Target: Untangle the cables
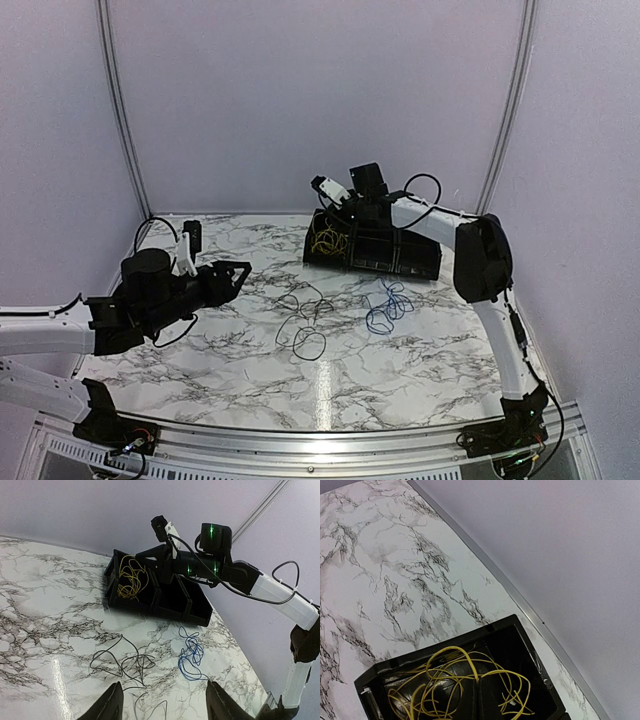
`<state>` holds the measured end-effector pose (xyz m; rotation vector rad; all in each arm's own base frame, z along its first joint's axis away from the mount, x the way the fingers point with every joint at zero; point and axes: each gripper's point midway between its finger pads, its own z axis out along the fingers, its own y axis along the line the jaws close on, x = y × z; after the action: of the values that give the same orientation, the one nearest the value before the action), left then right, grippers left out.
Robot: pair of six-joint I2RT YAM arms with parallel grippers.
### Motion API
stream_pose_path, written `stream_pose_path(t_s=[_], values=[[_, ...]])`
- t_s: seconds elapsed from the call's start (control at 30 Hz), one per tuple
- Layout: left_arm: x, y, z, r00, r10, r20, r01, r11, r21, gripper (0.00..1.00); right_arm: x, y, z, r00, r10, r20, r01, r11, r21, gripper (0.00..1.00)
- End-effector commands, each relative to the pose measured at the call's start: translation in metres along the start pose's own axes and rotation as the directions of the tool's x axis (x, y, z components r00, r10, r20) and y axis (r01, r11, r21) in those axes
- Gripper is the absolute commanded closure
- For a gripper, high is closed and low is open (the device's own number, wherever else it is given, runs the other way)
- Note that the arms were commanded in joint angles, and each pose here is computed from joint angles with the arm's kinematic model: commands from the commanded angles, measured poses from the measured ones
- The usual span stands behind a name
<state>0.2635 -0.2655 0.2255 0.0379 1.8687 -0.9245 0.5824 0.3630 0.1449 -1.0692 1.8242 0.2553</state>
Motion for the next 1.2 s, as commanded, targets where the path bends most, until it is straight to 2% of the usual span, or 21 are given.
stream_pose_path(t_s=[0.0, 0.23, 0.27, 0.3, 0.37, 0.53, 0.63, 0.73, 0.83, 0.97, 1.07, 1.17], values=[[0.009, 0.006, -0.004, 1.0, -0.004, -0.019, 0.003, 0.999, -0.038, 0.41, -0.002, -0.023, 0.0, 0.999, -0.037, 0.009, 0.036, 0.995, 0.089, 1.0], [0.016, 0.008, 0.0, 0.999, -0.035, -0.036, 0.032, 0.998, -0.06, 0.41, 0.018, -0.013, 0.011, 0.998, -0.054, -0.031, 0.055, 0.997, 0.046, 1.0], [0.016, 0.008, 0.0, 0.999, -0.036, -0.036, 0.034, 0.997, -0.065, 0.41, 0.021, -0.012, 0.011, 0.998, -0.058, -0.04, 0.06, 0.997, 0.044, 0.97], [0.015, 0.011, 0.001, 0.999, -0.045, -0.03, 0.042, 0.995, -0.086, 0.41, 0.022, -0.01, 0.011, 0.997, -0.066, -0.047, 0.068, 0.997, 0.04, 0.89], [0.015, 0.027, 0.001, 0.996, -0.093, -0.013, 0.09, 0.98, -0.178, 0.37, 0.02, -0.01, 0.005, 0.995, -0.082, -0.053, 0.084, 0.996, 0.035, 0.8], [0.016, 0.046, -0.002, 0.995, -0.101, 0.008, 0.099, 0.956, -0.275, 0.27, -0.014, -0.02, -0.032, 0.994, -0.109, -0.015, 0.11, 0.993, 0.048, 0.71], [0.027, 0.06, 0.0, 0.996, -0.061, -0.066, 0.032, 0.927, -0.374, 0.27, -0.036, -0.024, -0.062, 0.994, -0.108, 0.019, 0.107, 0.993, 0.048, 0.57], [0.042, 0.065, 0.009, 0.984, -0.028, -0.174, -0.049, 0.907, -0.418, 0.27, -0.056, -0.018, -0.092, 0.992, -0.116, 0.057, 0.115, 0.993, 0.016, 0.51], [0.061, 0.065, 0.021, 0.967, -0.049, -0.251, -0.06, 0.91, -0.41, 0.27, -0.064, -0.004, -0.119, 0.991, -0.107, 0.077, 0.11, 0.993, -0.035, 0.49], [0.079, 0.066, 0.038, 0.941, -0.139, -0.308, -0.003, 0.909, -0.418, 0.28, -0.063, 0.02, -0.152, 0.993, -0.08, 0.092, 0.089, 0.991, -0.1, 0.48], [0.088, 0.068, 0.054, 0.921, -0.17, -0.35, 0.006, 0.906, -0.423, 0.31, -0.05, 0.054, -0.174, 0.99, -0.106, 0.09, 0.121, 0.975, -0.184, 0.48], [0.092, 0.072, 0.069, 0.904, -0.209, -0.372, 0.025, 0.897, -0.442, 0.33, -0.021, 0.099, -0.188, 0.98, -0.188, 0.06, 0.197, 0.933, -0.303, 0.52]])
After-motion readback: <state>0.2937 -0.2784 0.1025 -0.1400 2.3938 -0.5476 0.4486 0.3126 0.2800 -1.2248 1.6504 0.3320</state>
